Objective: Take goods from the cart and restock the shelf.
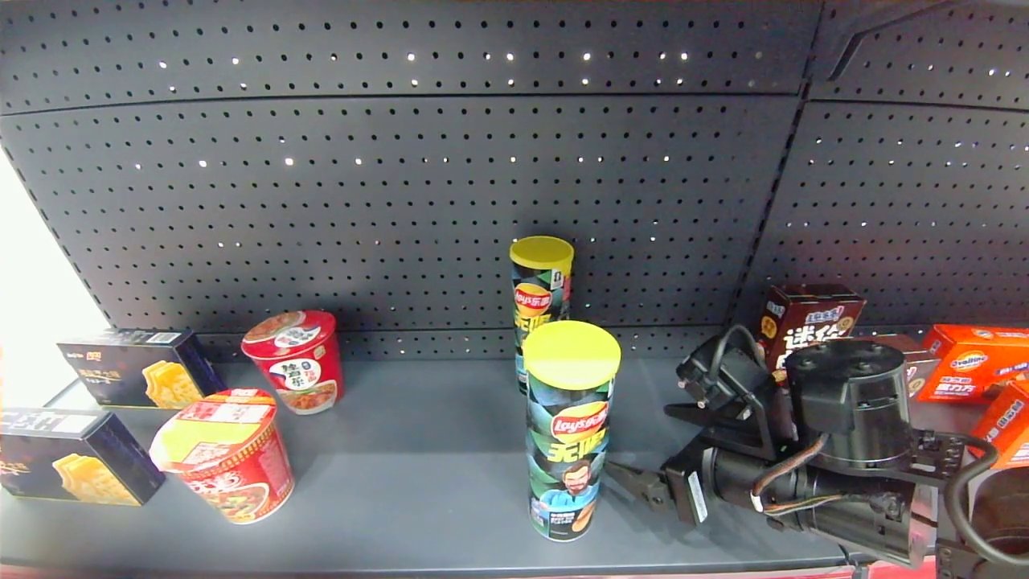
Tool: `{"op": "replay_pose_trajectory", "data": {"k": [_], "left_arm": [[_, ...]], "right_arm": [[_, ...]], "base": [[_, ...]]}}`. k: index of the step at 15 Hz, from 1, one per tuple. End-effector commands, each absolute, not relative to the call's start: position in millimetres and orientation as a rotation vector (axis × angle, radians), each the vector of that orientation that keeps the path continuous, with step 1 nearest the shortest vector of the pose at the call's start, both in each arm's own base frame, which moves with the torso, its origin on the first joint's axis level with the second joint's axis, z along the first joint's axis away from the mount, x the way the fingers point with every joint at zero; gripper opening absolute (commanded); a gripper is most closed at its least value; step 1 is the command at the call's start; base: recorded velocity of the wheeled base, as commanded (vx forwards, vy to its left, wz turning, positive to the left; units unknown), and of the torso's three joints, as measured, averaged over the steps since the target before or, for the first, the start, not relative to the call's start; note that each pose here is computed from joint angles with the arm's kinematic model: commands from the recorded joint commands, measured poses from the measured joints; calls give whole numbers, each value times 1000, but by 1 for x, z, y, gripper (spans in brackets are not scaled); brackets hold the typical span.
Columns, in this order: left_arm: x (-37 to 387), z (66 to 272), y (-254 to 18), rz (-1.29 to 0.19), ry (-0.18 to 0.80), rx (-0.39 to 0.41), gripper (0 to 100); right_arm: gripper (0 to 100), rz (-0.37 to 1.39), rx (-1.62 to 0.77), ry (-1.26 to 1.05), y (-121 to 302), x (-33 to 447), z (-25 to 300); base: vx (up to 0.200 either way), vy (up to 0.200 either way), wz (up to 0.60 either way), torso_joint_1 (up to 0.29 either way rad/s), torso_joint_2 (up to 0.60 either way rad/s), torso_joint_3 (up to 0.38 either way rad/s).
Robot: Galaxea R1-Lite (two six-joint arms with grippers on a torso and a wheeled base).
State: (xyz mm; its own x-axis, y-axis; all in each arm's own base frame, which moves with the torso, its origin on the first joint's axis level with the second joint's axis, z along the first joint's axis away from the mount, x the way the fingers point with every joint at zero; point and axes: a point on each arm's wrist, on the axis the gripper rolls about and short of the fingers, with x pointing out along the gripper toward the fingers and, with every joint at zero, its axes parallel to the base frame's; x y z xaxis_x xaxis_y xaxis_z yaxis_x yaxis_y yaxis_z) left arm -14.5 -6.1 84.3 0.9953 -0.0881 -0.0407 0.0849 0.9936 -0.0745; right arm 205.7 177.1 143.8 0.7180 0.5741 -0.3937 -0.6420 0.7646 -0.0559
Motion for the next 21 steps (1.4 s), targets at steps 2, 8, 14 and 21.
{"op": "replay_pose_trajectory", "data": {"k": [2,8,14,21], "left_arm": [[-14,84,-6,-86,45,-76,100],[-14,84,-6,-86,46,-77,100],[-14,84,-6,-84,45,-76,100],[-14,84,-6,-84,47,-74,100]], "right_arm": [[100,685,-200,377,181,207,141],[100,710,-202,373,190,206,141],[100,652,-196,372,171,205,143],[100,544,-190,432,129,193,131]], "base": [[0,0,0,0,0,0],[0,0,0,0,0,0],[0,0,0,0,0,0],[0,0,0,0,0,0]]}}
